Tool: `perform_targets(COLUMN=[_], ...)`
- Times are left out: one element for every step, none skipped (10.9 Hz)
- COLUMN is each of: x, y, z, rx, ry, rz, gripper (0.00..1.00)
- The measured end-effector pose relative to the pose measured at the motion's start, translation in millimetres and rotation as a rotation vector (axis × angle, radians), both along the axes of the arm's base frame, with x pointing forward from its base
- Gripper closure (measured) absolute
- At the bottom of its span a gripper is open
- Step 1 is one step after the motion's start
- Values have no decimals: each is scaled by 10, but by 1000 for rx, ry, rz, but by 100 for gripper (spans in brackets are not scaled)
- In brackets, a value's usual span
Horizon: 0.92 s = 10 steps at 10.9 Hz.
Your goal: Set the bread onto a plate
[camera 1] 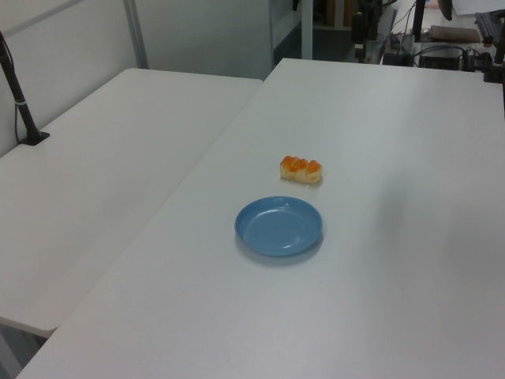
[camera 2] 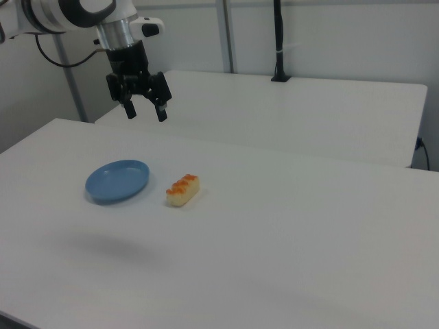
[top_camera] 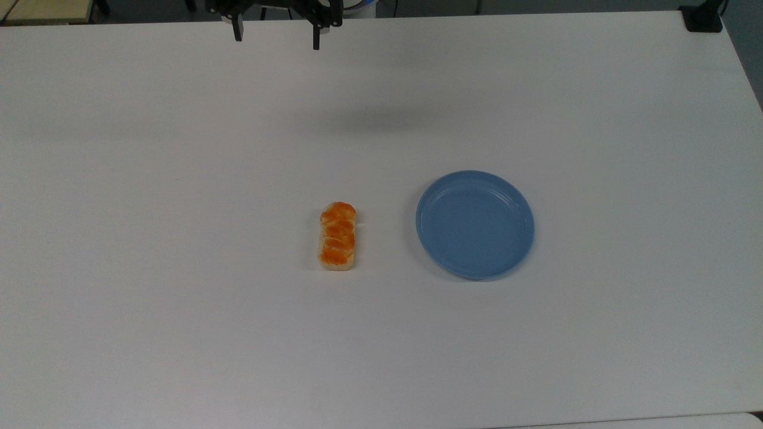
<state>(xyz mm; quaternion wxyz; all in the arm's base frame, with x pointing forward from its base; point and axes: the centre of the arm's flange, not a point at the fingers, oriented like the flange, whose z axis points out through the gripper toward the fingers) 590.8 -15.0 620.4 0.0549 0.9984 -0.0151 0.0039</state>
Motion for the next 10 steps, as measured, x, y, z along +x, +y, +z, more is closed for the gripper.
perform_targets(x=[0,0,-1,-1,-1,-1,-2,-2,-1,2], y=[1,-9,-26,-38,-44,-46,-46,-47,-45,-38], z=[-79,-79,-79,-80,-80,-81,-84,-85,-86,-93], rx=[1,3,4,4,5,5,5,5,10,19], ry=[16,16,16,16,16,17,17,18,18,19], rz=[0,-2,-5,-7,-8,-9,-9,-9,-9,-9], gripper=[0,0,0,0,0,0,0,0,0,0])
